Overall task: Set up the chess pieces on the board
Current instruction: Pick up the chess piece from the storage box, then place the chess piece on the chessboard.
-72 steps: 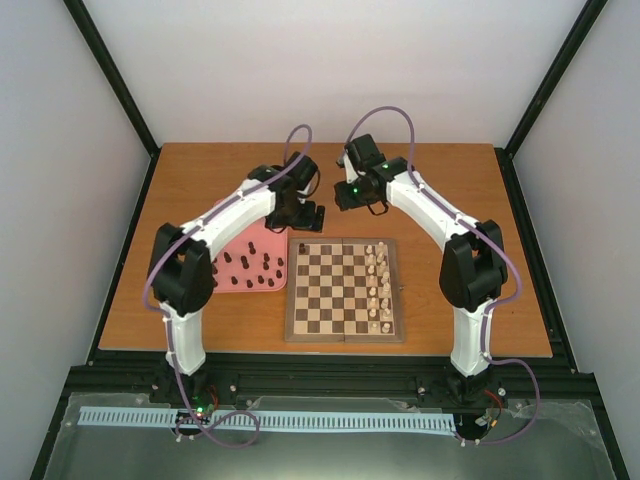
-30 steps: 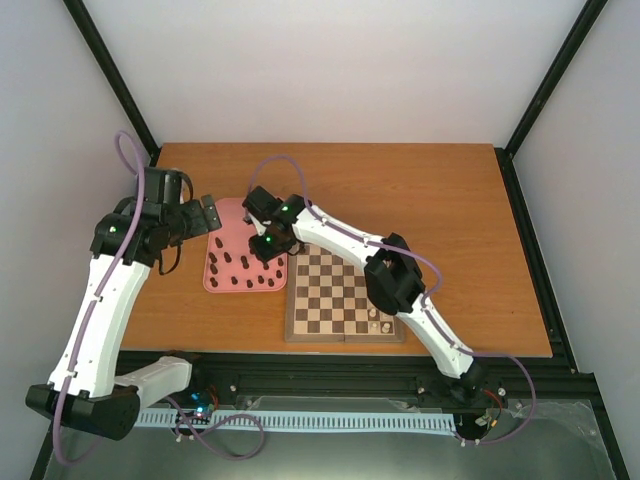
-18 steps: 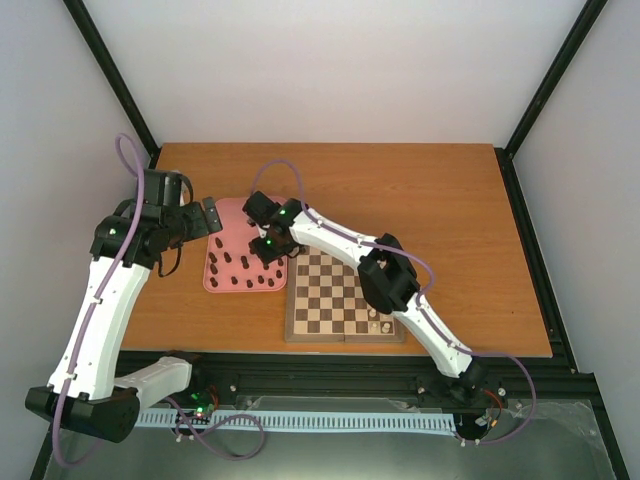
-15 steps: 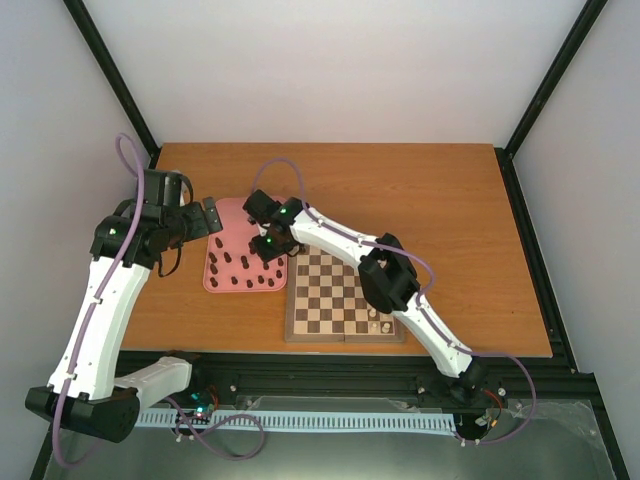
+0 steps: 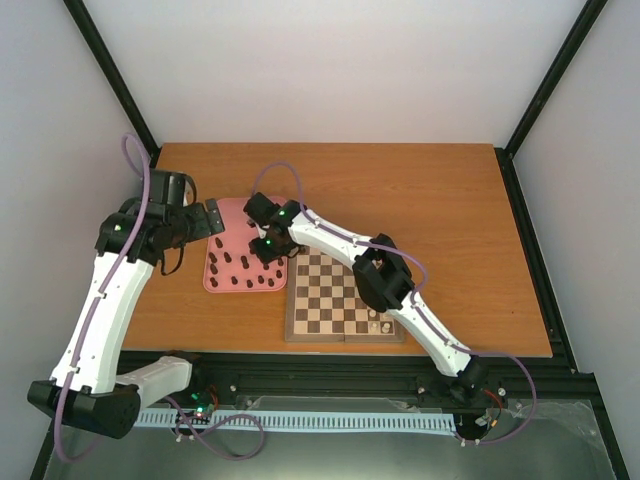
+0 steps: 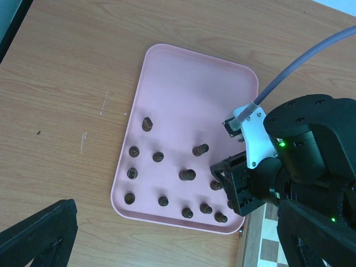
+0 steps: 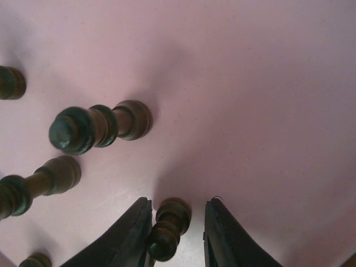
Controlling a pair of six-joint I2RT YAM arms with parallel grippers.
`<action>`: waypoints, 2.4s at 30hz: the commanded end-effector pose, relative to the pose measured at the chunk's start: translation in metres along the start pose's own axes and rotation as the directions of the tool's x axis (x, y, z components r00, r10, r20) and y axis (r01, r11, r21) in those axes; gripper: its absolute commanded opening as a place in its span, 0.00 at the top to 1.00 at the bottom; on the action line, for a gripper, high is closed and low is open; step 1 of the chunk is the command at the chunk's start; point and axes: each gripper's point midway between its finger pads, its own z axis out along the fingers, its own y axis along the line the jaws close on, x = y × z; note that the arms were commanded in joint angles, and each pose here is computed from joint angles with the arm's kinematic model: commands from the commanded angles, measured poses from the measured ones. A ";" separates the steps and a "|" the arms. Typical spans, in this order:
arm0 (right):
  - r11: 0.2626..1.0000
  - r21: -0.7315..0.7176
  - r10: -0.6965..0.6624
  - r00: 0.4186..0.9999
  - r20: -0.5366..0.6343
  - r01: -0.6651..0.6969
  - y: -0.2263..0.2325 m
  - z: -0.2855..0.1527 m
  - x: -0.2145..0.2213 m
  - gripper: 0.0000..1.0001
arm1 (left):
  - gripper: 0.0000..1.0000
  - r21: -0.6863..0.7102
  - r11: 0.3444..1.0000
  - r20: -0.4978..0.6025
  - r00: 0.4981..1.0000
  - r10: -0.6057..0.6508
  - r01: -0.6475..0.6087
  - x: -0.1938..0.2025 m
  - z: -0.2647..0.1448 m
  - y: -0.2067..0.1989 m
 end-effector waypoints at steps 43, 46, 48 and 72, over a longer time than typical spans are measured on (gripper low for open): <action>0.980 0.135 0.126 0.981 0.145 -0.145 -0.098 -0.127 0.014 0.94 | 0.00 0.029 1.000 -0.042 0.999 -0.004 0.005 0.001 0.021 -0.011; 0.979 0.135 0.132 0.982 0.137 -0.150 -0.100 -0.120 0.018 0.94 | 0.00 0.031 1.000 -0.044 0.999 -0.004 0.005 0.000 0.023 -0.012; 0.979 0.131 0.138 0.982 0.129 -0.154 -0.100 -0.116 0.020 0.94 | 0.00 0.031 1.000 -0.044 0.999 -0.004 0.005 0.000 0.024 -0.012; 0.979 0.140 0.147 0.989 0.036 -0.150 -0.100 -0.078 0.042 0.94 | 0.00 0.022 1.000 -0.050 0.999 0.004 -0.003 0.003 0.025 -0.010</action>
